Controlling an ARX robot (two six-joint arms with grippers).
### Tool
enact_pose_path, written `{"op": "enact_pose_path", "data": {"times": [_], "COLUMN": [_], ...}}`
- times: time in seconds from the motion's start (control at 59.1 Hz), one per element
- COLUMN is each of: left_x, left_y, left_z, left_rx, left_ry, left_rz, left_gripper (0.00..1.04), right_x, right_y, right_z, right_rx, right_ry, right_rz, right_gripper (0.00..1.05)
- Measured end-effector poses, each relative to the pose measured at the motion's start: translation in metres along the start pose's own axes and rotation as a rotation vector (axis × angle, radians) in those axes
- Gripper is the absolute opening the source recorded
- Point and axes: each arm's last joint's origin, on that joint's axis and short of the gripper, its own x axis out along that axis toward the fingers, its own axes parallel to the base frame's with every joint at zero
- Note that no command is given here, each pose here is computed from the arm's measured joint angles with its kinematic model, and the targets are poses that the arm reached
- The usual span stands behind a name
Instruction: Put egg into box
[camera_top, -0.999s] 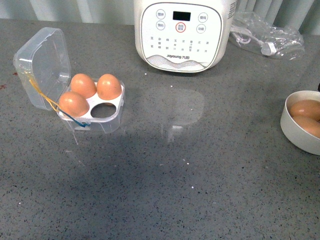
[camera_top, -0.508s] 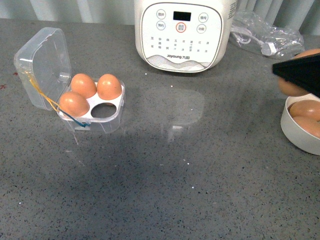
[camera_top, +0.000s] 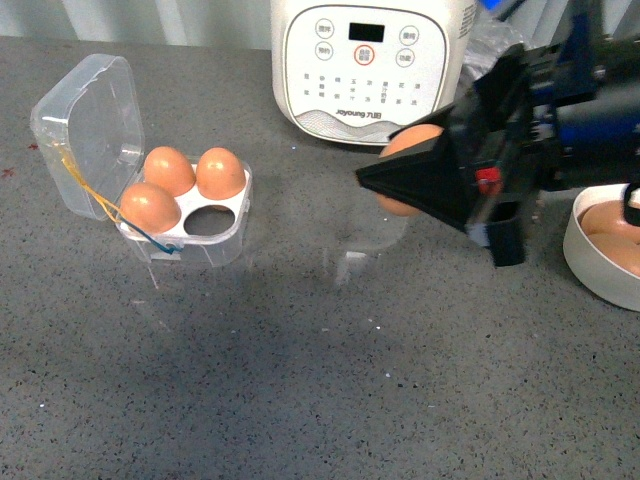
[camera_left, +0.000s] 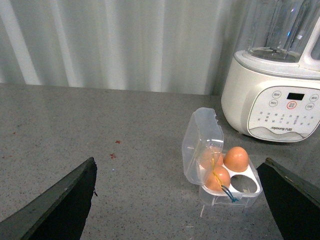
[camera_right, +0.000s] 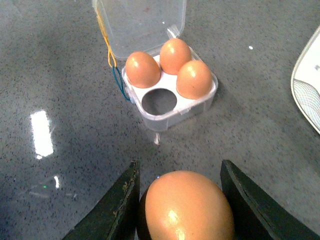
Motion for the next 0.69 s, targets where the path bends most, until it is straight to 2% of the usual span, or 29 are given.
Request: {"op": "enact_pose_path", "data": {"times": [0.271, 0.694], "left_x": [0.000, 0.000], "left_y": [0.000, 0.000], "left_z": [0.000, 0.000], "left_rx": [0.000, 0.000], "left_ry": [0.000, 0.000], "left_rz": [0.000, 0.000], "left_gripper": [0.98, 0.98], "right_x": [0.045, 0.098], "right_y": [-0.001, 0.001], "right_z": [0.004, 0.007], "right_rx": [0.020, 0.107], "right_ry": [0.003, -0.036], "right_rz": [0.045, 0.016], "right_gripper": [0.41, 0.41]}}
